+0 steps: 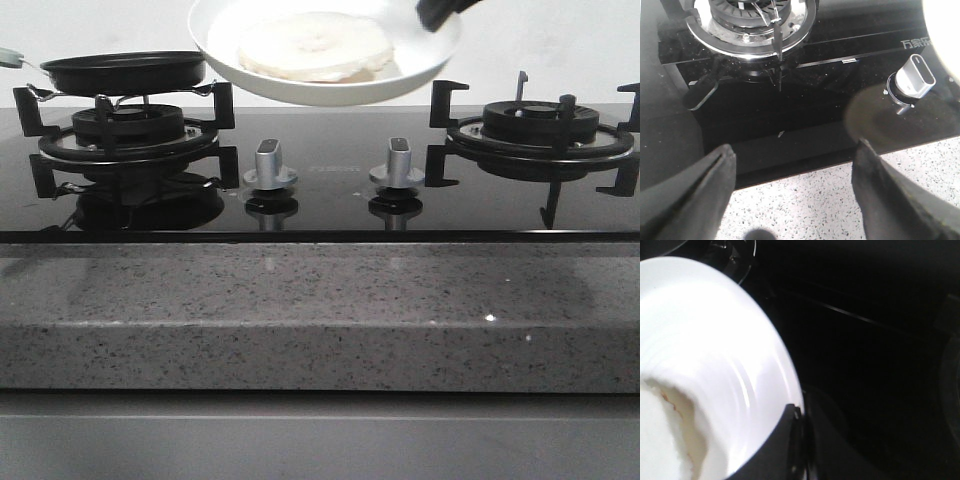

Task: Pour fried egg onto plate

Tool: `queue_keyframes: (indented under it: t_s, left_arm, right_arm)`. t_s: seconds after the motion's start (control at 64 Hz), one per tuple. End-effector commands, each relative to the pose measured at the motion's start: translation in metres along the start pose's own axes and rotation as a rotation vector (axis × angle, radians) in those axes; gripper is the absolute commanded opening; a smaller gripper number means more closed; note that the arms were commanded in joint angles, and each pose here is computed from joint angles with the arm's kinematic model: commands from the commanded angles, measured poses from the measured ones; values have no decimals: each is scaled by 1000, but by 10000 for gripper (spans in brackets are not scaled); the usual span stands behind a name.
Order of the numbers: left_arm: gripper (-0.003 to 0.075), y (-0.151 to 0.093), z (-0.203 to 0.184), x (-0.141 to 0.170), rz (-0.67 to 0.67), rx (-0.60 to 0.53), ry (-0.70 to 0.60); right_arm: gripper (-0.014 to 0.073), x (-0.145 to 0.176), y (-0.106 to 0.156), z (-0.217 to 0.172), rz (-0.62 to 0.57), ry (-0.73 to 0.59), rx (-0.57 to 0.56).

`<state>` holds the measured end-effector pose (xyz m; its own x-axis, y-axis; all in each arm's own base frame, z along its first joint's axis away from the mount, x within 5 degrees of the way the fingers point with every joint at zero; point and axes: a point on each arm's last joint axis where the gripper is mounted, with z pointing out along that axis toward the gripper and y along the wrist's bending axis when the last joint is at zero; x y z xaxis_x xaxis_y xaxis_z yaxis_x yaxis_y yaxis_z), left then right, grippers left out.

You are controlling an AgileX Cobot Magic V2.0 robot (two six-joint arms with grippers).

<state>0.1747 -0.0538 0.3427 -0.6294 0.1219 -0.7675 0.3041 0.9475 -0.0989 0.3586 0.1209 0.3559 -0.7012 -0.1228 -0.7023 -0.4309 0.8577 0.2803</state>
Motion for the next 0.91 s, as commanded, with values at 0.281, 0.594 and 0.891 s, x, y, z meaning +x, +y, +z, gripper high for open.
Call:
queue_keyframes:
  t_s: [0.281, 0.594, 0.891]
  left_arm:
    - [492, -3, -10, -13, -7, 9, -109]
    - [492, -3, -10, -13, -7, 9, -109]
    - [492, -3, -10, -13, -7, 9, -109]
  right_arm:
    - [-67, -47, -33, 17, 28, -62, -1]
    - [-67, -56, -53, 54, 42, -56, 6]
    - [-30, -55, -63, 70, 56, -79, 28]
